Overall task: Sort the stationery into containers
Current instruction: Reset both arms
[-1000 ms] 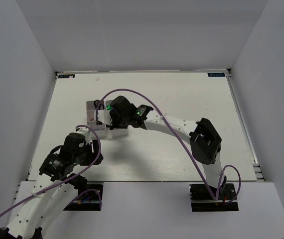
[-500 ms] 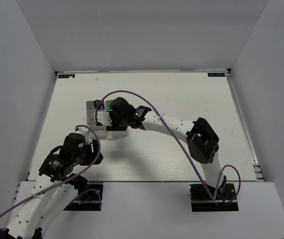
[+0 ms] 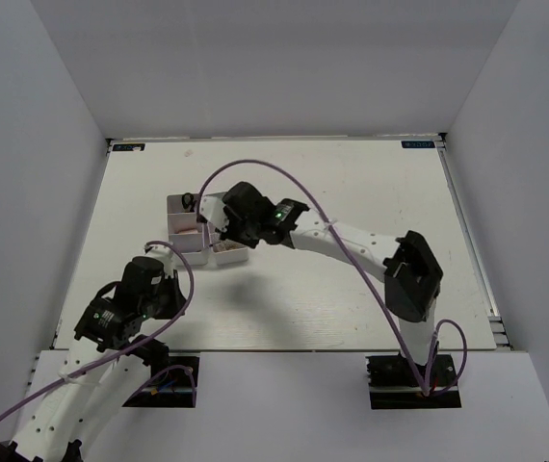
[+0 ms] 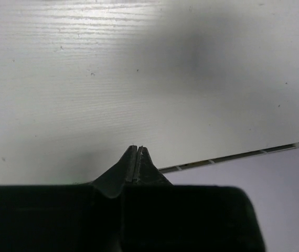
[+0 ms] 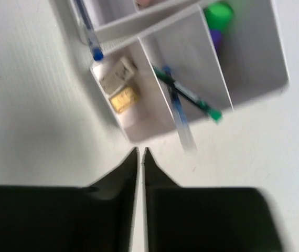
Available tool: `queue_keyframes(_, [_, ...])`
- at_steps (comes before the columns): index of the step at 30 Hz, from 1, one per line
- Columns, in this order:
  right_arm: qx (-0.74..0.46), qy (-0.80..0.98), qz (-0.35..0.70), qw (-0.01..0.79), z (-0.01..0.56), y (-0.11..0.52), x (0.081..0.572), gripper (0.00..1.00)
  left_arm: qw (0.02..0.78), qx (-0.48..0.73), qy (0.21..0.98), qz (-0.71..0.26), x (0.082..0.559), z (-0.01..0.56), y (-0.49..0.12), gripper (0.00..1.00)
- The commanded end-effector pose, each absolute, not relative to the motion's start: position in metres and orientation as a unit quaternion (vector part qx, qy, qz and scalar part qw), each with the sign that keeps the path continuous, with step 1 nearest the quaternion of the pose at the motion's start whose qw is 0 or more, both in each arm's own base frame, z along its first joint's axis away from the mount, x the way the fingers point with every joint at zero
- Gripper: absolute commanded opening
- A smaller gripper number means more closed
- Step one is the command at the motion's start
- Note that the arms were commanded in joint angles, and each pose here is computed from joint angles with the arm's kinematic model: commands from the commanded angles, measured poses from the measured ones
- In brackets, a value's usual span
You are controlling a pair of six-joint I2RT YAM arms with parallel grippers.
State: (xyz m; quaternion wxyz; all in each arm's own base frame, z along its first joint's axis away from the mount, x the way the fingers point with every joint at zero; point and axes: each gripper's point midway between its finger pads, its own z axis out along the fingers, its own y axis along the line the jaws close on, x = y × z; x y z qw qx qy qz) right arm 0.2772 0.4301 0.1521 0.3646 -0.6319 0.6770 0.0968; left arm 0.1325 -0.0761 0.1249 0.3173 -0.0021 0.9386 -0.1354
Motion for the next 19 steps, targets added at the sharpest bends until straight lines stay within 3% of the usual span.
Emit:
queue_keyframes(1, [-0.532, 0.763, 0.113, 0.350, 0.189, 0.375, 0.284, 0.20, 0.348, 0.014, 0.926, -0.148, 0.148, 0.144, -0.084, 0.01])
queue_keyframes(2, [-0.514, 0.767, 0.123, 0.365, 0.207, 0.363, 0.282, 0.47, 0.350, 0.019, 0.924, -0.151, 0.151, 0.145, -0.087, 0.01])
queue_keyframes(3, [-0.505, 0.779, 0.120, 0.352, 0.198, 0.349, 0.282, 0.61, 0.349, 0.023, 0.925, -0.149, 0.154, 0.144, -0.088, 0.03])
queue_keyframes(4, [-0.467, 0.799, 0.113, 0.361, 0.199, 0.321, 0.298, 0.65, 0.351, 0.026, 0.924, -0.148, 0.158, 0.143, -0.089, 0.19])
queue_keyframes(6, [-0.423, 0.821, 0.099, 0.369, 0.201, 0.283, 0.313, 0.86, 0.346, 0.032, 0.927, -0.140, 0.162, 0.138, -0.089, 0.55])
queue_keyframes(7, [-0.387, 0.841, 0.098, 0.365, 0.201, 0.257, 0.319, 0.86, 0.353, 0.035, 0.924, -0.143, 0.167, 0.140, -0.092, 0.81])
queue_keyframes(8, [-0.372, 0.848, 0.099, 0.364, 0.201, 0.245, 0.318, 0.88, 0.353, 0.039, 0.924, -0.141, 0.169, 0.139, -0.093, 0.87])
queue_keyframes(11, [-0.289, 0.885, 0.080, 0.355, 0.202, 0.184, 0.328, 0.90, 0.346, 0.051, 0.928, -0.133, 0.178, 0.133, -0.095, 0.99])
queue_keyframes(19, [-0.218, 0.877, 0.003, 0.428, 0.206, 0.117, 0.299, 0.90, 0.348, 0.083, 0.928, -0.103, 0.185, 0.117, -0.089, 0.99])
